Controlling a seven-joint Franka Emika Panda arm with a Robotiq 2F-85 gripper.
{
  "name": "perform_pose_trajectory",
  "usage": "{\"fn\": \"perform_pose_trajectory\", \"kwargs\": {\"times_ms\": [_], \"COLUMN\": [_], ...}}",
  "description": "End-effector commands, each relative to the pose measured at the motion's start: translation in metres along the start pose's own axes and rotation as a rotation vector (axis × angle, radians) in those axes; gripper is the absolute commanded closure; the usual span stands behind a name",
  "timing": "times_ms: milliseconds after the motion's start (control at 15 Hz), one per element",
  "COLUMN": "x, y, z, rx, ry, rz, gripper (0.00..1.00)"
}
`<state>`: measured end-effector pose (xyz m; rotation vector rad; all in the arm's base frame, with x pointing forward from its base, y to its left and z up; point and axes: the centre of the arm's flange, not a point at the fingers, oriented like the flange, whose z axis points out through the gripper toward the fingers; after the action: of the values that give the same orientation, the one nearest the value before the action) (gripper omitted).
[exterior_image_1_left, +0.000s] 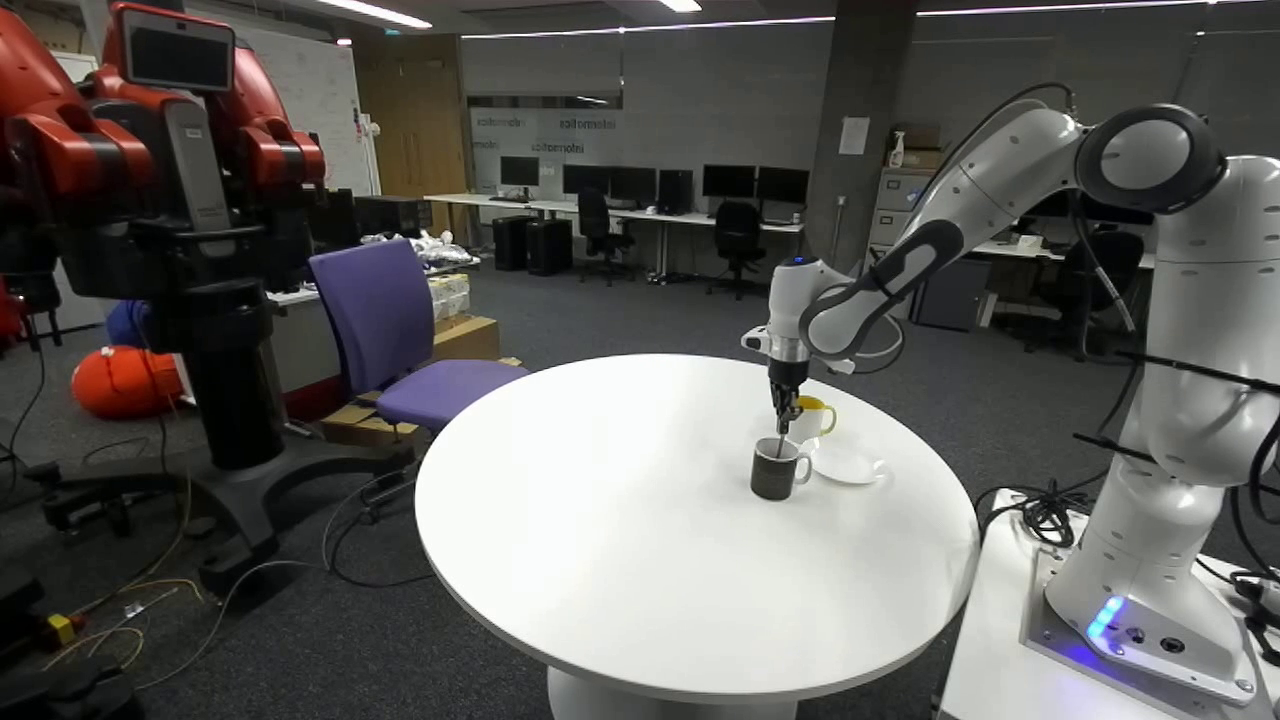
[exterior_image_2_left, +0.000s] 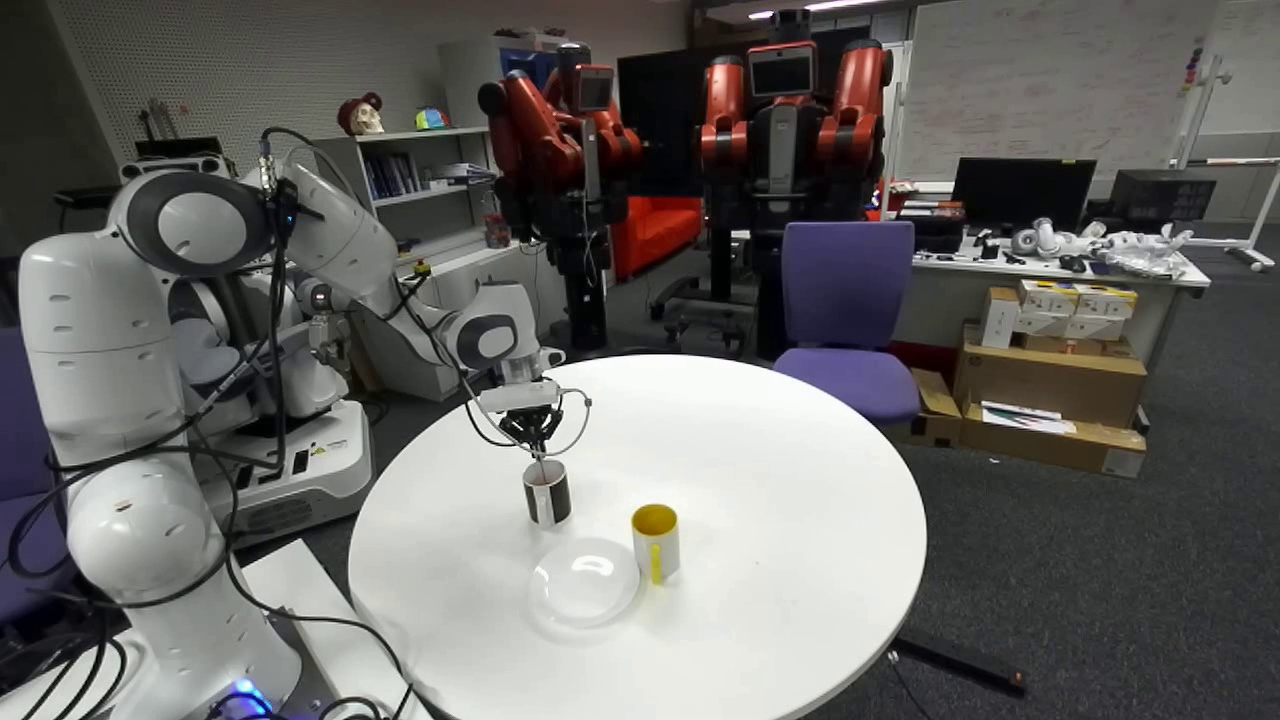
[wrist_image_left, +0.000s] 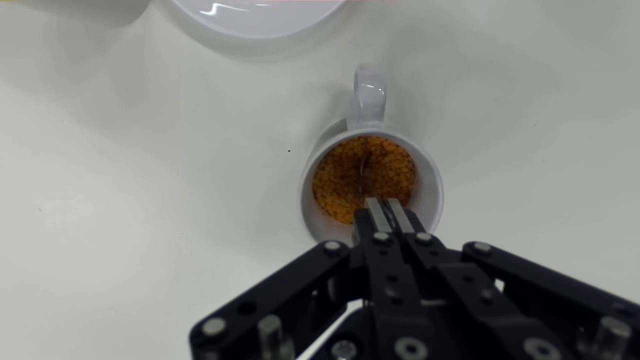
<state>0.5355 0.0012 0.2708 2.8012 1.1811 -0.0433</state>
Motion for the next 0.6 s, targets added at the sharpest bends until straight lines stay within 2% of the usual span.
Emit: {"fn": "perform_pose_trajectory", "kwargs": {"times_ms": [0,533], "x": [-0.009,0.013], "y": [0.002,-0.008], "z": [-0.009,-0.015], "rx": [-0.007,0.005], "ry": [-0.003,0.027], "rz": [-0.007,-0.035], "gripper": [0.99,0.99]}}
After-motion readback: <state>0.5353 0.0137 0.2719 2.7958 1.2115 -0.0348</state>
